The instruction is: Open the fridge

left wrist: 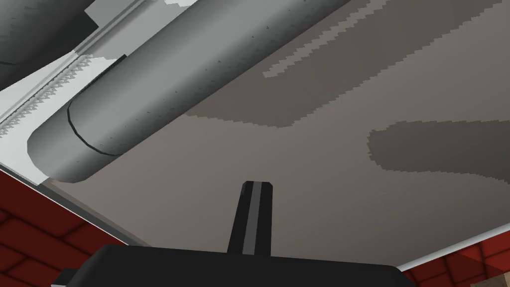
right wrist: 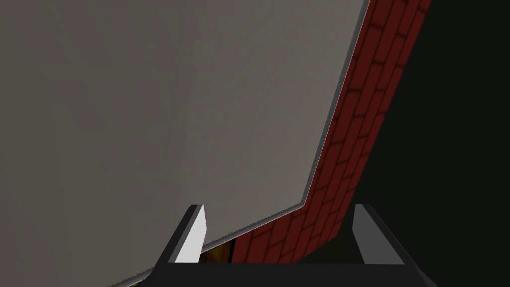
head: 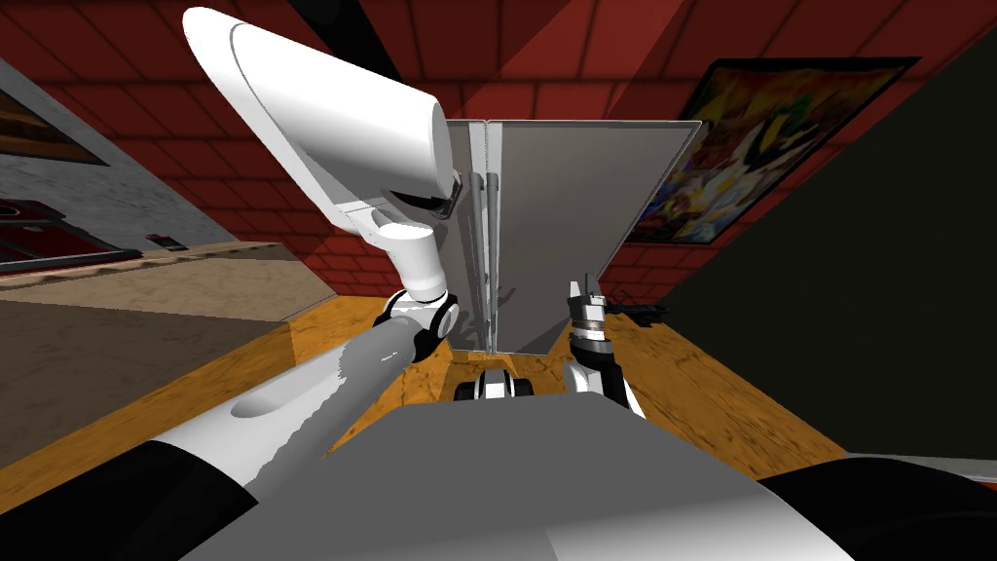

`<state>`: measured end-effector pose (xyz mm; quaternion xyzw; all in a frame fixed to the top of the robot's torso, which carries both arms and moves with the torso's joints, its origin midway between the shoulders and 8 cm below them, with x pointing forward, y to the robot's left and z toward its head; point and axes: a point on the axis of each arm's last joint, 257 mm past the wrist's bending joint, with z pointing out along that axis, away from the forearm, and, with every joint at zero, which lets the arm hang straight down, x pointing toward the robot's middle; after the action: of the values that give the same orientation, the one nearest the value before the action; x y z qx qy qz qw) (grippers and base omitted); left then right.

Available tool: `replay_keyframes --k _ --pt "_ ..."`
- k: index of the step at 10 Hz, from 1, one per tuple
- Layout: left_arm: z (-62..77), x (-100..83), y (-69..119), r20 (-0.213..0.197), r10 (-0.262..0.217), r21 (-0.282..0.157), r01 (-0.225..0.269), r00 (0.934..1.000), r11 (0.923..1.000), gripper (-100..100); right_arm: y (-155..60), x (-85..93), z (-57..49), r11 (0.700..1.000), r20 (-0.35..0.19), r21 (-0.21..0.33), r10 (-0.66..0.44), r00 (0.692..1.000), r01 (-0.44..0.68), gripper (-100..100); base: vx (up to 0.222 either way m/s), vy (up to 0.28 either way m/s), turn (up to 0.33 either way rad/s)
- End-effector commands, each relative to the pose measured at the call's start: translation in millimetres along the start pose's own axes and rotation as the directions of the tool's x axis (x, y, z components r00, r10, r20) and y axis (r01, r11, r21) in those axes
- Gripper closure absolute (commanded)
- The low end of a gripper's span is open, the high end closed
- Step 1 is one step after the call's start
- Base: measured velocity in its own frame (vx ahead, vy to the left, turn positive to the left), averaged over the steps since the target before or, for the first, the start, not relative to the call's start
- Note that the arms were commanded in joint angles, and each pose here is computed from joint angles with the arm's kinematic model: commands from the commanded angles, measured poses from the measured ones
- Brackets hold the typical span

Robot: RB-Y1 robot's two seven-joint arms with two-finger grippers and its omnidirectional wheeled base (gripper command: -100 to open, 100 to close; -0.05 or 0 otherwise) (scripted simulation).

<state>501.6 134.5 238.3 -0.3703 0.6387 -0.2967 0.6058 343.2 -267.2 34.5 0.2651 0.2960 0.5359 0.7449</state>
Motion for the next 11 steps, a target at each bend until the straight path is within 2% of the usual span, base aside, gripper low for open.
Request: replay_keyframes --k 1,3,6,7,8,11 --pt "0.4 19.5 -13.4 -0.063 0.007 0.041 -0.005 0.998 0.9991 100 0 0.0 0.0 1.0 0.0 0.0 0.0 1.0 0.0 0 -0.114 0.277 -0.092" --pt "-0.9 35.5 -24.3 -0.113 0.014 0.074 -0.006 0.9934 0.9973 100 0 0.0 0.0 1.0 0.0 0.0 0.0 1.0 0.0 0 -0.143 0.268 -0.095" --pt "-4.7 59.4 -40.8 -0.188 0.025 0.123 -0.002 0.9819 0.9924 100 0 0.0 0.0 1.0 0.0 0.0 0.0 1.0 0.0 0 -0.124 0.213 -0.088" --pt "-2.8 53.9 -36.2 -0.172 0.022 0.112 -0.003 0.9848 0.9937 100 0 0.0 0.0 1.0 0.0 0.0 0.0 1.0 0.0 0 -0.036 0.113 -0.023" --pt "2.4 38.8 -30.0 -0.138 0.024 0.097 -0.01 0.9901 0.9952 -100 0 0.0 -0.1 1.0 0.0 0.0 0.0 1.0 0.0 0 0.009 0.014 0.003" --pt "13.3 8.0 -14.0 -0.07 0.022 0.051 -0.018 0.9973 0.9986 -100 0 0.0 -0.1 1.0 0.0 0.0 0.0 1.0 0.0 0 0.073 -0.037 0.001"
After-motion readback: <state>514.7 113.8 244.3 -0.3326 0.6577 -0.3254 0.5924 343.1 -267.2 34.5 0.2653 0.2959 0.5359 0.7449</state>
